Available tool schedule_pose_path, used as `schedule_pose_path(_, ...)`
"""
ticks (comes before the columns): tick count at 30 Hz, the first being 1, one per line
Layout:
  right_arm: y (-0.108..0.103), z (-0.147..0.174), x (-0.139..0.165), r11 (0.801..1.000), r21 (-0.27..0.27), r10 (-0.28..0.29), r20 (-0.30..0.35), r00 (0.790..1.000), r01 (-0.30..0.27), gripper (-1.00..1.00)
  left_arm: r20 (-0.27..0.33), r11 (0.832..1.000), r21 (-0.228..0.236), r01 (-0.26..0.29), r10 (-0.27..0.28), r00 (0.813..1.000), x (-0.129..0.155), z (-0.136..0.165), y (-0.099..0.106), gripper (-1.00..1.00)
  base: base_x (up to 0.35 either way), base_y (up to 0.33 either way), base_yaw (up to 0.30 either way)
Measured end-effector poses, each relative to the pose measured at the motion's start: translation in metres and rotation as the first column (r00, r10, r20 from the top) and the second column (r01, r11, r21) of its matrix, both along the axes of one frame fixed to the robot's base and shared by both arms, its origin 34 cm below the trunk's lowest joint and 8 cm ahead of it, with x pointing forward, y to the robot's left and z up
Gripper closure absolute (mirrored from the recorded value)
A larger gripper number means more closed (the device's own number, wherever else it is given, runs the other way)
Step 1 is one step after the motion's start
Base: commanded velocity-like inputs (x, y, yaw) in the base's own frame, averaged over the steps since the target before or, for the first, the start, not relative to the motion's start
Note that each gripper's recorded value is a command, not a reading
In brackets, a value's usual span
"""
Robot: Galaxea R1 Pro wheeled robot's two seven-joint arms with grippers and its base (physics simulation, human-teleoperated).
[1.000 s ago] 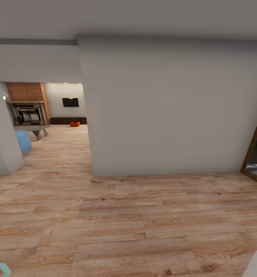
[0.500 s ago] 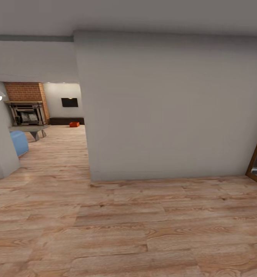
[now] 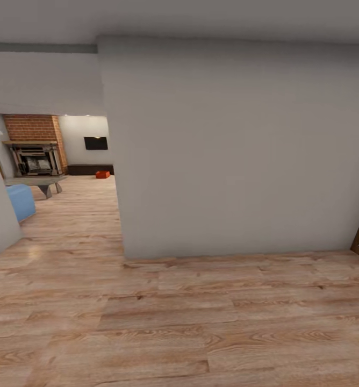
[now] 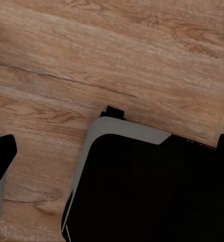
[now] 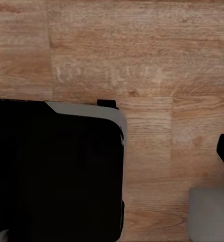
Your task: Move the two storage containers from the living room to the garage. In the garage, place one container on the floor and stack the other container on top of it (either order is fine).
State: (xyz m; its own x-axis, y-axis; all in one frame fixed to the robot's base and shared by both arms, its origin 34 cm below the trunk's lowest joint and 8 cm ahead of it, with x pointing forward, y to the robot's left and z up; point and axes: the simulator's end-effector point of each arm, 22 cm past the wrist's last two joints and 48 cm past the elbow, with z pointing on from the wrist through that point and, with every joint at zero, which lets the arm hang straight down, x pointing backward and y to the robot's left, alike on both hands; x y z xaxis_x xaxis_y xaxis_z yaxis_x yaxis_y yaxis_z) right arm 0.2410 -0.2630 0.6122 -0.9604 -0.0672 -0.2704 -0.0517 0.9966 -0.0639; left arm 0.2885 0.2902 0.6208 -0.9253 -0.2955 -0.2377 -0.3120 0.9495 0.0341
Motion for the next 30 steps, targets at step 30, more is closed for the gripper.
schedule_pose_path(30, 0.0010, 0.0000, 0.0003, 1.000, 0.000, 0.002, 0.001, 1.000, -0.002, -1.00, 0.001, 1.000, 0.001, 0.001, -0.001, 1.000, 0.0003, 0.0001, 0.0002, -1.00, 0.323, 0.000, 0.222)
